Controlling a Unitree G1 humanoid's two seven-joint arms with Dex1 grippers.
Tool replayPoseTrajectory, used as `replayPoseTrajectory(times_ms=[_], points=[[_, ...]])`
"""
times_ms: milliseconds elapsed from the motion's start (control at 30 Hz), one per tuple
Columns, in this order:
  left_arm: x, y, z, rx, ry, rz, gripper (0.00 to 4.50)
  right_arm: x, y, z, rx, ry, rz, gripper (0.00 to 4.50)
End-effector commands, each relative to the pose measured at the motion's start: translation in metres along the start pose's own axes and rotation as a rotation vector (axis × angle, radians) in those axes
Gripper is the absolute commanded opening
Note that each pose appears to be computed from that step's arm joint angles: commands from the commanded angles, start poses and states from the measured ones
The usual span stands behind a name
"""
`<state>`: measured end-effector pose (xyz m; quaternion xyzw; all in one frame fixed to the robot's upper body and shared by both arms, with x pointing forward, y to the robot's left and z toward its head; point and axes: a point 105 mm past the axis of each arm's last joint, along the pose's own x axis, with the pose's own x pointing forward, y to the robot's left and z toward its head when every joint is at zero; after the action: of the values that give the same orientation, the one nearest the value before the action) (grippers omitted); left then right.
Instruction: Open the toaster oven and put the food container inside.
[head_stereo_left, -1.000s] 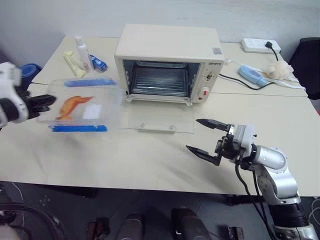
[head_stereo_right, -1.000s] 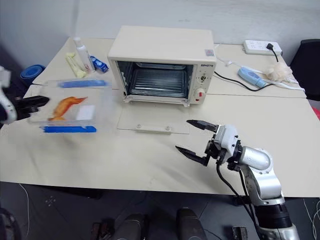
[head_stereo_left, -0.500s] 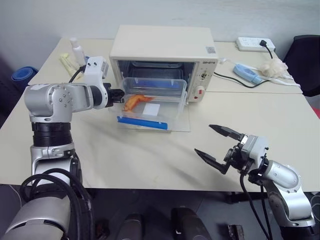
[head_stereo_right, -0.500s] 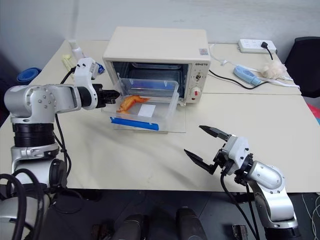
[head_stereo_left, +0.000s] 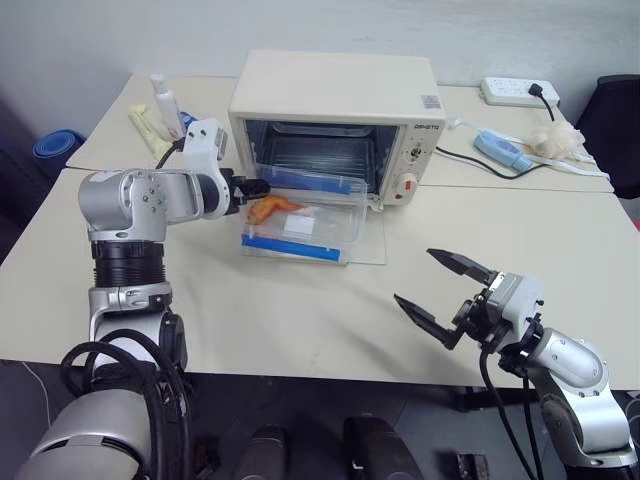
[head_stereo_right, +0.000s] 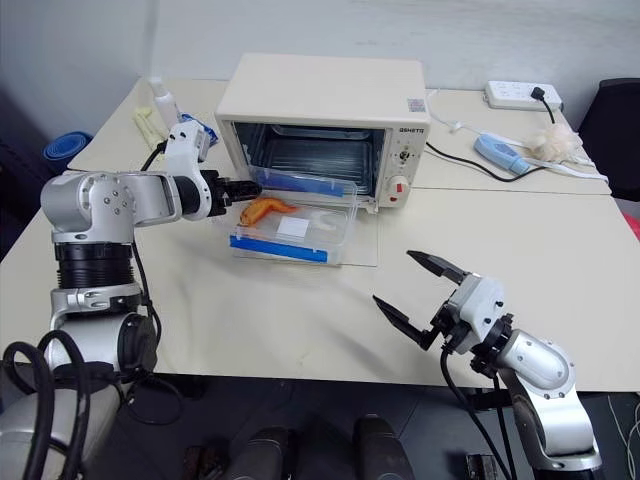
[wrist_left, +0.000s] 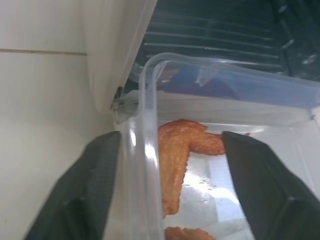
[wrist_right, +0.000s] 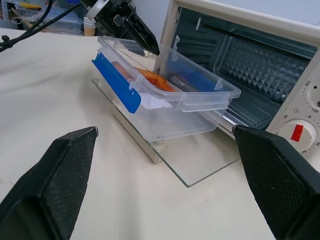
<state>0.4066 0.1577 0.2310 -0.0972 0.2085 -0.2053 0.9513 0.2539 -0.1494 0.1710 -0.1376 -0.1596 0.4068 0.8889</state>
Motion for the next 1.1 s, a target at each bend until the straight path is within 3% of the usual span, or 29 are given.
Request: replayPoseTrajectory(times_ms=[33, 100, 133, 233, 333, 433, 533, 567, 833, 1100], points=[[-0.035, -0.002, 0.022, 0.101, -0.115, -0.135, 3.73, 0.008, 0.003, 0.024, 0.024, -0.051, 0.055, 4.5], [-0.054, 0.014, 0.016, 0.21, -0.112, -0.174, 3.73, 0.014, 0.012, 0.024, 0.064, -0.026, 0.125, 4.5], [-0.061, 0.019, 0.014, 0.254, -0.109, -0.194, 3.76, 0.015, 0.013, 0.023, 0.069, -0.014, 0.141, 4.11], [-0.08, 0.05, -0.001, 0.428, -0.066, -0.198, 3.19, 0.027, 0.024, 0.013, 0.114, 0.044, 0.204, 3.29], [-0.087, 0.062, -0.017, 0.541, -0.013, -0.236, 2.22, 0.034, 0.029, 0.003, 0.138, 0.093, 0.229, 2.16], [-0.092, 0.043, -0.046, 0.612, 0.026, -0.439, 1.28, 0.045, 0.037, -0.015, 0.151, 0.169, 0.266, 1.1], [-0.078, 0.022, -0.076, 0.593, 0.035, -0.543, 0.31, 0.065, 0.034, -0.024, 0.13, 0.19, 0.256, 0.04], [-0.072, 0.017, -0.079, 0.595, 0.021, -0.555, 0.02, 0.071, 0.032, -0.026, 0.123, 0.191, 0.254, 0.0], [-0.033, 0.006, -0.069, 0.529, -0.121, -0.47, 0.02, 0.109, 0.016, -0.027, 0.111, 0.167, 0.243, 0.0], [-0.004, 0.009, -0.051, 0.483, -0.22, -0.368, 0.02, 0.14, -0.031, -0.031, 0.024, 0.156, 0.103, 0.0]])
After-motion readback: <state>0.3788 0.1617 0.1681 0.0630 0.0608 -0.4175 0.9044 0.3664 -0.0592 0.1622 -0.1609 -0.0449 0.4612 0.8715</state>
